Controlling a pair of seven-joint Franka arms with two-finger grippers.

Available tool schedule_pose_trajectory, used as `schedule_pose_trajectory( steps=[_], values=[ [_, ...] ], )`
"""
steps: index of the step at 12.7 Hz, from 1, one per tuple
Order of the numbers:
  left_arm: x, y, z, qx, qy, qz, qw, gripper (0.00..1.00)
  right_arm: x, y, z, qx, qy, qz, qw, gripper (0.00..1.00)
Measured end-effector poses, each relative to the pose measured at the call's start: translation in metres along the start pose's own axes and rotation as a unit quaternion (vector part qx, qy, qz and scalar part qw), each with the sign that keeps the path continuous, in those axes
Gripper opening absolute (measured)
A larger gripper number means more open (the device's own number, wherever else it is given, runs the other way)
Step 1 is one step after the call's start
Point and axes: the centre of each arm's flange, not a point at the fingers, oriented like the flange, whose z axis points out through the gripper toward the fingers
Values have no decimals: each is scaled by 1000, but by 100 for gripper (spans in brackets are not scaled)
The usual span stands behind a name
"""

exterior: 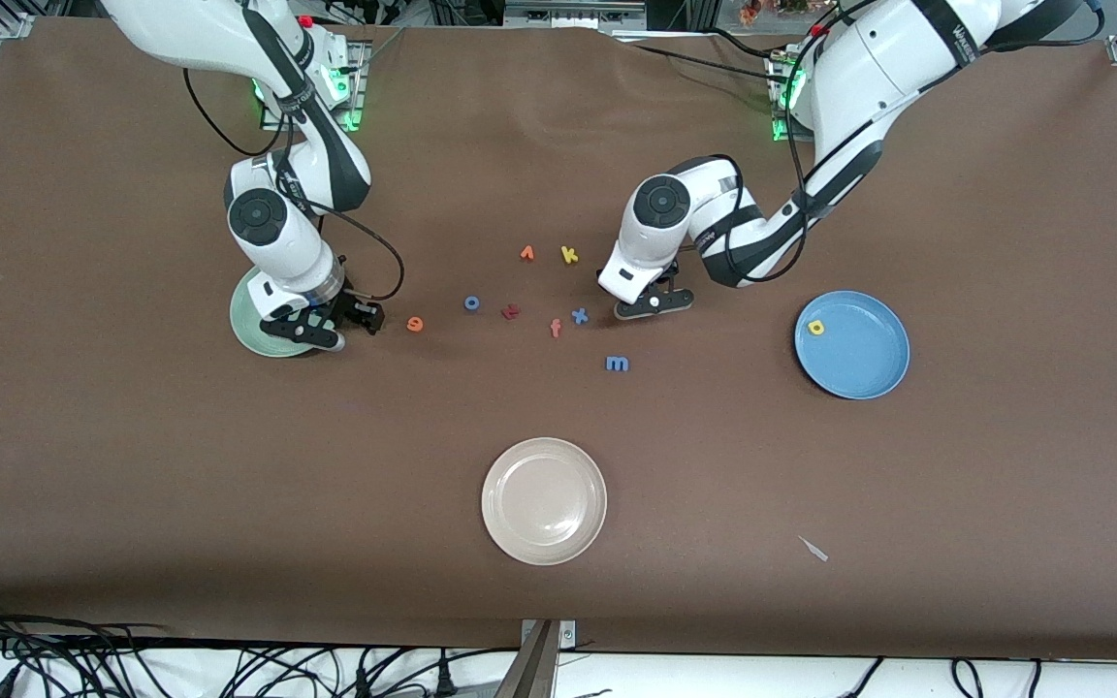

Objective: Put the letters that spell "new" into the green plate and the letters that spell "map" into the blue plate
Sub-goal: 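Grasp the teal letter with the left gripper while the right gripper grasps green, then drop the teal letter on the blue plate while the right gripper drops green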

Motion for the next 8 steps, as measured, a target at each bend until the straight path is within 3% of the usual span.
schedule_pose_trajectory(
  steps=[1, 6, 8],
  values=[
    [-2, 2, 0, 0, 0, -2, 1000, 28, 3, -2, -3, 2, 4, -2, 1000, 67],
    [4, 0, -1, 6, 2, -9, 1000, 28, -4, -14, 7, -2, -8, -14, 1000, 67],
    [31, -16, -9, 44, -1, -12, 999, 28, -11, -16, 20, -8, -18, -20, 1000, 67]
  ],
)
